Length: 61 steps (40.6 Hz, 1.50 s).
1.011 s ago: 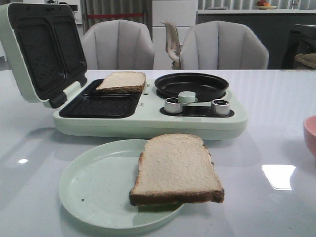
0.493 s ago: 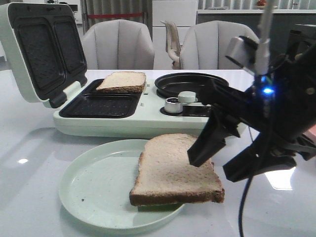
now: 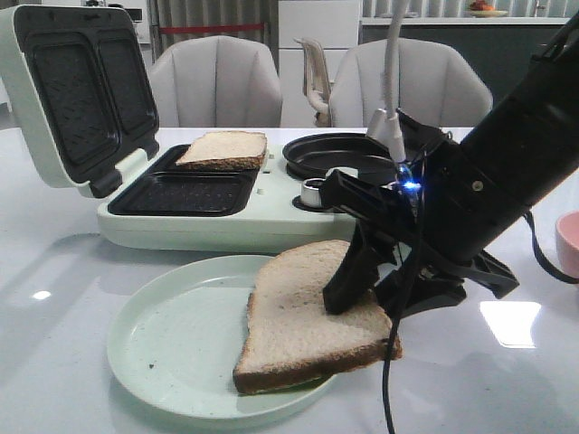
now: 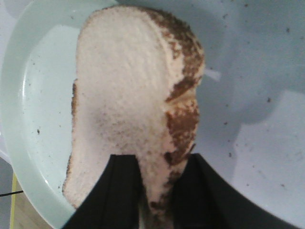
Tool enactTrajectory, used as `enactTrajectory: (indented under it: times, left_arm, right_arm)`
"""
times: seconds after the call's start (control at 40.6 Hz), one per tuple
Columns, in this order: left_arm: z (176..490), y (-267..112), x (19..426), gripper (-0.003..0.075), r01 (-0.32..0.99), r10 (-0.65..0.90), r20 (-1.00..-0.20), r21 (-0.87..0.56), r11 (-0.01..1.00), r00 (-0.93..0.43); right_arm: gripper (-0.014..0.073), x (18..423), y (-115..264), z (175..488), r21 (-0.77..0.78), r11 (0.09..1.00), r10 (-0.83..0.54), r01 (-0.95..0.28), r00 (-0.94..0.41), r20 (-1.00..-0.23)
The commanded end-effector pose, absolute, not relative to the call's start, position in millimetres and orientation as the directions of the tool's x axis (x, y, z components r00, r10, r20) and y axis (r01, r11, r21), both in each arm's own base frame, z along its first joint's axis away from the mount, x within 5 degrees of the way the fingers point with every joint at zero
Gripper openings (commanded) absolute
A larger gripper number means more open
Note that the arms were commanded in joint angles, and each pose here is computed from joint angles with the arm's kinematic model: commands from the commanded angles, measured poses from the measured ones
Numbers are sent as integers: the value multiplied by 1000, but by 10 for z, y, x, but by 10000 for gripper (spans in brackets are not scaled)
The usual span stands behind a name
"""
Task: Make breakfast with bread and shrimp
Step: 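Grasp the remaining bread slice on the plate with the right gripper, then carry the bread slice into the sandwich maker and release it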
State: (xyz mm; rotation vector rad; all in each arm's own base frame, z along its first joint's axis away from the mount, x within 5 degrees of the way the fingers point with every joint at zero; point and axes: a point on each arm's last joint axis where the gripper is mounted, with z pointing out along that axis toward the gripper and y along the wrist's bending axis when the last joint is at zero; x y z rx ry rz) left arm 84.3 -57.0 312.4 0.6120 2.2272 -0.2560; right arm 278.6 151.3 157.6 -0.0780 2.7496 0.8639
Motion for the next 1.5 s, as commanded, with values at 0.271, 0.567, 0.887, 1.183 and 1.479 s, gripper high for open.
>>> enactTrajectory:
  times: [0.271,0.567,0.887,1.183,1.479]
  left_arm:
    - [3250,-599,874,492,518,320,-805,18,855,-500]
    - [3250,-599,874,492,518,320,-805,18,855,-500]
    - [3250,-599,874,492,518,320,-805,18,855,-500]
    - [3250,-599,874,492,518,320,-805,18,855,-500]
    - [3257,-581,890,492,512,338,-809,54,858,-481]
  right_arm:
    - [49,2657,1521,2253,612,743,2,-271,-913,-408]
    - [42,2777,1675,2850,622,679,46,-389,-824,-565]
    - [42,3410,2069,2871,642,698,236,-317,-744,-625]
    - [70,3972,2374,2693,652,679,236,-338,-741,-629]
    - [389,4175,2486,2506,683,660,257,-313,-760,-597]
